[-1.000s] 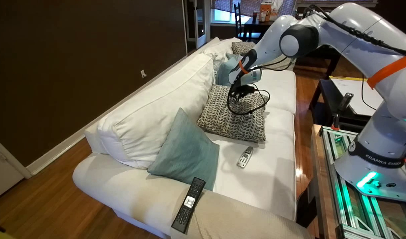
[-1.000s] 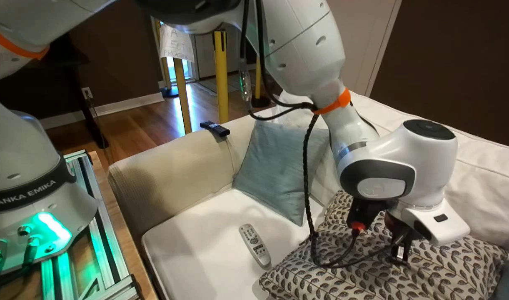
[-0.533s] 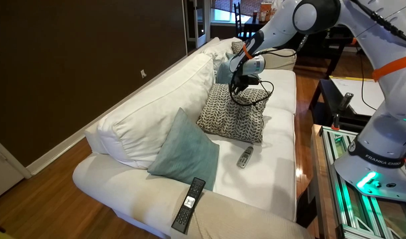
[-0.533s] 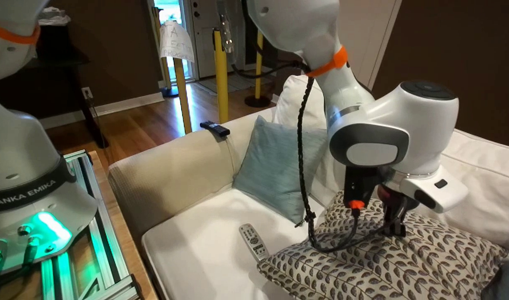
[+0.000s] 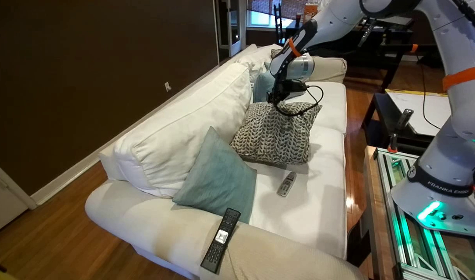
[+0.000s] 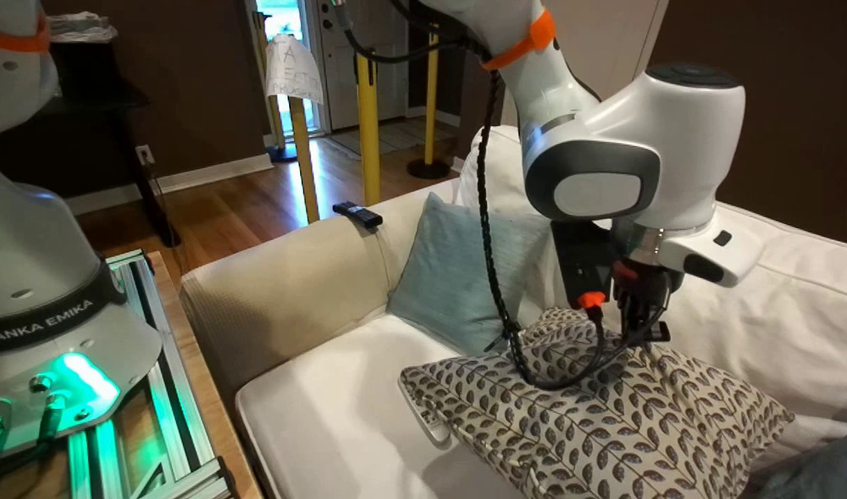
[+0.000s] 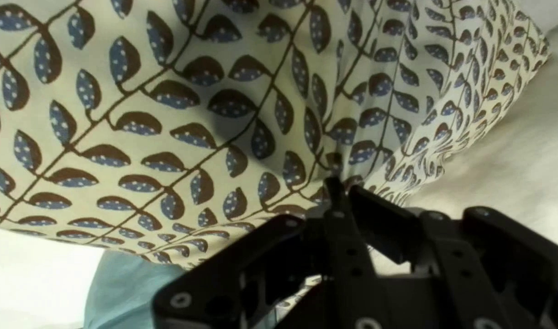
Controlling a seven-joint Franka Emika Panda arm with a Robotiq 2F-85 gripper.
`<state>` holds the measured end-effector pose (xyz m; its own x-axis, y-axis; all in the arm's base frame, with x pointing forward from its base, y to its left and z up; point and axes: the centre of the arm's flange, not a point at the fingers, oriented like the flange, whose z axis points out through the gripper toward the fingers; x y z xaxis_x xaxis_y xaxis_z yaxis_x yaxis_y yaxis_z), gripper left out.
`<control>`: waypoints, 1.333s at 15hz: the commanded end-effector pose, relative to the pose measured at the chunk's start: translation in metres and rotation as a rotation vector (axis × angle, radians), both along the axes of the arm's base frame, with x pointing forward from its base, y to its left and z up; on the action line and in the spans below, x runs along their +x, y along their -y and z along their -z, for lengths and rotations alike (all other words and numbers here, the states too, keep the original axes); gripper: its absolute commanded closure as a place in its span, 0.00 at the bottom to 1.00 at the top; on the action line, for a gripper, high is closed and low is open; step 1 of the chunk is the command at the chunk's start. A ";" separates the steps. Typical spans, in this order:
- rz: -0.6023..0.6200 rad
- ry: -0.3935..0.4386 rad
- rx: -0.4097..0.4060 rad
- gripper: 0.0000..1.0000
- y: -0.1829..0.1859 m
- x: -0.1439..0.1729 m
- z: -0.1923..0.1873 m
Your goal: Pick up the beige and black pillow and put it in front of the blue pillows, pick up the left blue pillow move it to the left of the couch, pick the beige and black pillow and move it backwards
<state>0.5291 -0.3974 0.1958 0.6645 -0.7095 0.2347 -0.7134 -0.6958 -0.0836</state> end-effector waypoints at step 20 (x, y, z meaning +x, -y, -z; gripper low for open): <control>-0.305 0.228 -0.150 0.98 -0.070 -0.025 -0.189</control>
